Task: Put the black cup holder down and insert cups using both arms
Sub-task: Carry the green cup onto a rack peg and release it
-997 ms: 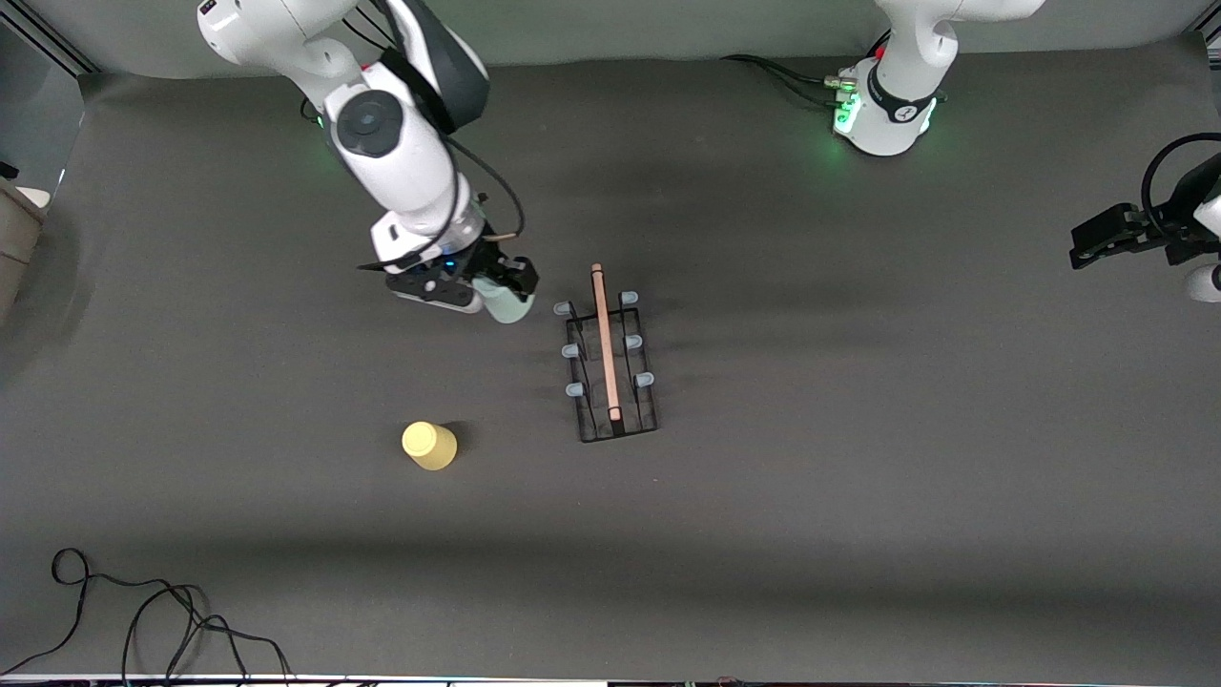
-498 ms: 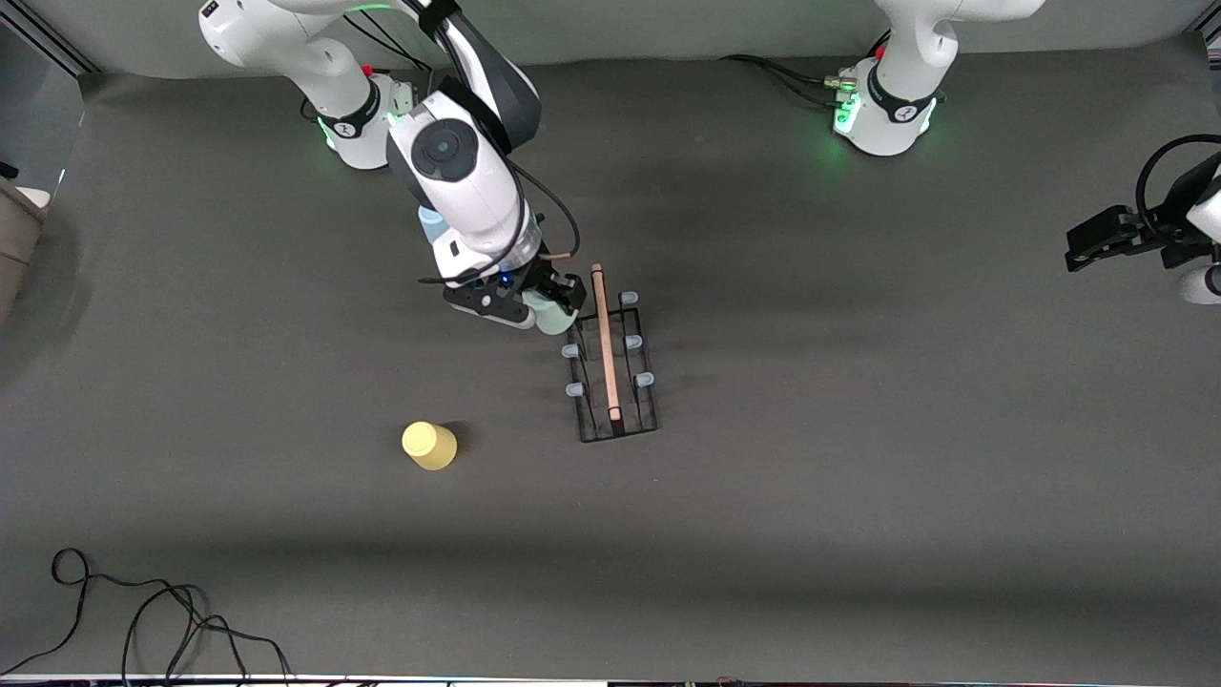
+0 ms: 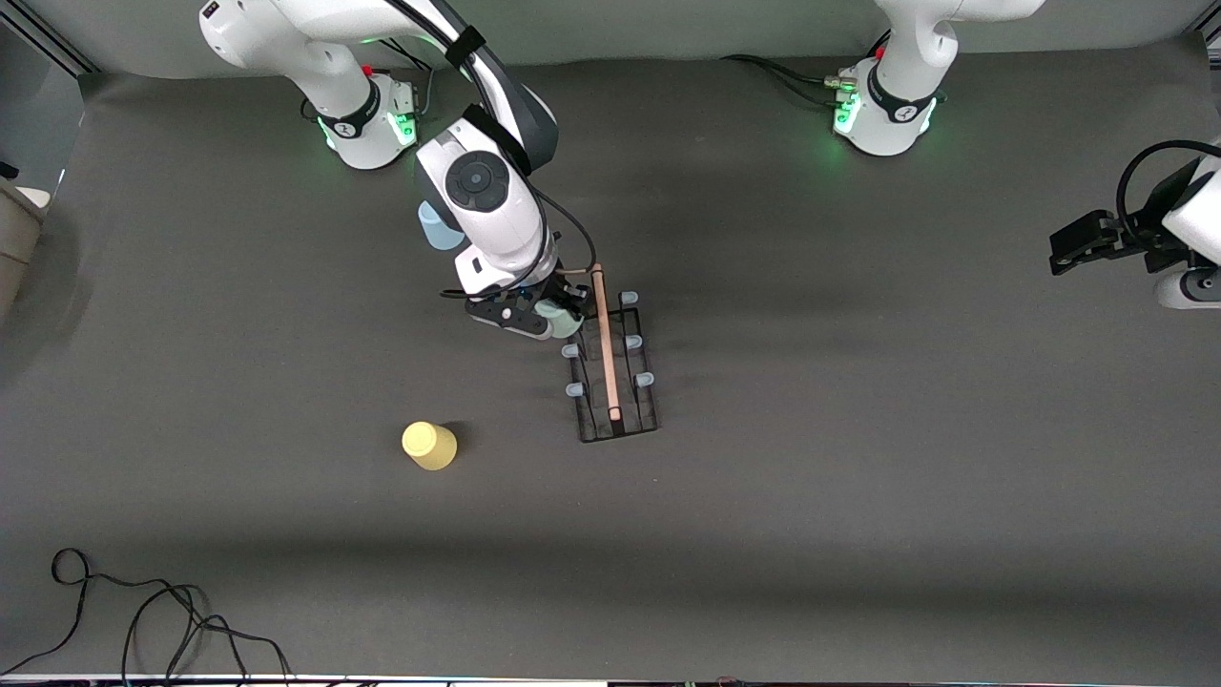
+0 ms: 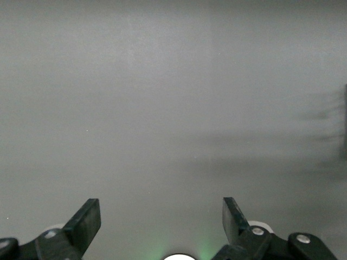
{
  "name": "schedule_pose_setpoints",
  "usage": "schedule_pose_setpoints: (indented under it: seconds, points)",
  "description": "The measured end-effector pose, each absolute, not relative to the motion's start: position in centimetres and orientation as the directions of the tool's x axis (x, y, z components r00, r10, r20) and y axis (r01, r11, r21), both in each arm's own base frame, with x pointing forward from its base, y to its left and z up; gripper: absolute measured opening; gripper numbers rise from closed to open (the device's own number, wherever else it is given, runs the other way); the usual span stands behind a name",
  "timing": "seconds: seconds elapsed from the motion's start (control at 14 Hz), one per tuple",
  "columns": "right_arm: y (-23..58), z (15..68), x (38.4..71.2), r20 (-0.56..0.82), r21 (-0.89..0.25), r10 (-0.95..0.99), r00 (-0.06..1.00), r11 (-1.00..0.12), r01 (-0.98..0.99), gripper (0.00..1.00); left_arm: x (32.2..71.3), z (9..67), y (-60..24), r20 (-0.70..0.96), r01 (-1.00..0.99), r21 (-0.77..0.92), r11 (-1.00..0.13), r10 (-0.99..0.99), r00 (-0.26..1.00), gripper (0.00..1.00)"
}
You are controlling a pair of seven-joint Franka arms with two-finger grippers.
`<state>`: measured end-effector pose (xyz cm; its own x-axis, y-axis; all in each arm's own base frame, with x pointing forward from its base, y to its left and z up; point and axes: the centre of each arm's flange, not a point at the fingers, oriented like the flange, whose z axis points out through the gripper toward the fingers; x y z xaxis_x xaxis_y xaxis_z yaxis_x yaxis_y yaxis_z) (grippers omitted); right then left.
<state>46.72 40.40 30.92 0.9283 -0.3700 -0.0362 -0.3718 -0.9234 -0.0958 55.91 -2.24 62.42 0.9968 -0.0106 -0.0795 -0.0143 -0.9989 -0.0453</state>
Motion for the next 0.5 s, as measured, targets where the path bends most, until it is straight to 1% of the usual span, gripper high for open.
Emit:
schedule_pose_setpoints:
  seconds: [0.07,0.14,0.21,0.5]
  points:
    - [40.4,30.8,46.8,-0.033,-0.1,-0.372,0.928,-0.922,-0.373,0.86,55.9,62.4,-2.2,-0.08,-0.014,-0.045,-0.999,-0.01,0.997,1.0]
    - [40.5,30.8,47.0,-0.031,-0.103,-0.373,0.927,-0.922,-0.374,0.96,55.9,62.4,-2.2,-0.08,-0.014,-0.045,-0.999,-0.01,0.997,1.0]
    - [40.4,31.0,47.1,-0.028,-0.106,-0.375,0.927,-0.921,-0.376,1.0,55.9,62.4,-2.2,-0.08,-0.014,-0.045,-0.999,-0.01,0.997,1.0]
    - [39.8,33.2,49.0,0.004,-0.136,-0.384,0.923,-0.915,-0.38,1.0,55.9,62.4,-2.2,-0.08,-0.012,-0.041,-0.999,-0.009,0.997,1.0]
